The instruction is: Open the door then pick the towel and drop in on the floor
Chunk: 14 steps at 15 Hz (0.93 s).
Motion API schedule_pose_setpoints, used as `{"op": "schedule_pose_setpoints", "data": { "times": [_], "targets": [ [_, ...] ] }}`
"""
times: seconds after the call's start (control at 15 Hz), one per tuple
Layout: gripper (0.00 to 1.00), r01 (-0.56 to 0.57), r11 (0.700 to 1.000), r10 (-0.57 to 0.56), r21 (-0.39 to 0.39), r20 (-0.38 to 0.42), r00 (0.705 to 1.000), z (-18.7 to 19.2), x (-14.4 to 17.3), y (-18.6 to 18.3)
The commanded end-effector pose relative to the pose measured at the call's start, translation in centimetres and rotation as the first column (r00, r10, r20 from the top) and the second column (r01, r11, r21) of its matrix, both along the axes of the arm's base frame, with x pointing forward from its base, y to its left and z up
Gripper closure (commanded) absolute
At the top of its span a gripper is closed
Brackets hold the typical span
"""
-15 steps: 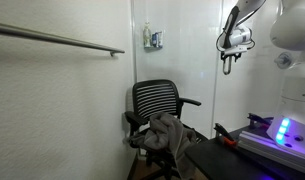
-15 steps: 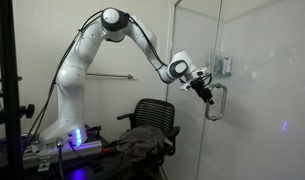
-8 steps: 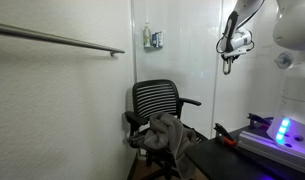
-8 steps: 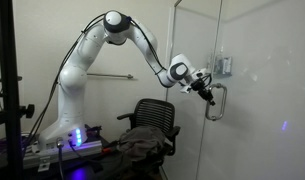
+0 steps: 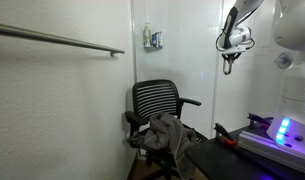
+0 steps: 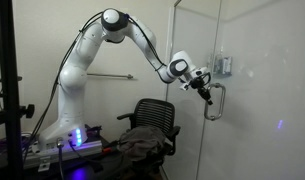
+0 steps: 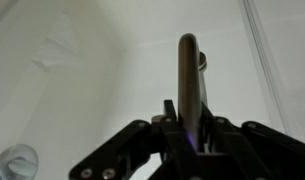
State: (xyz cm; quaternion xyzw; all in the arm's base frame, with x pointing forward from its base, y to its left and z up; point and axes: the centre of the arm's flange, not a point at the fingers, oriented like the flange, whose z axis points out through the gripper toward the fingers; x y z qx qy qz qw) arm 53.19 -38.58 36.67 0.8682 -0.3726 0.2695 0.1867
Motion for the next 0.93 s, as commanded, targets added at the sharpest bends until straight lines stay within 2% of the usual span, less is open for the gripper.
{"op": "schedule_pose_setpoints", "data": {
  "times": [0.0,0.33,0.87],
  "targets": [
    [0.94,-0.002,0.999,0.010,0.052,-0.160,0.987,3.9,-2.9,-0.6],
    [0.94,0.072,0.992,-0.047,0.103,-0.230,0.972,5.5,-5.6,-0.1],
    [0.94,0.193,0.978,-0.158,0.084,-0.316,0.935,6.3,-9.9,1.0]
  ]
}}
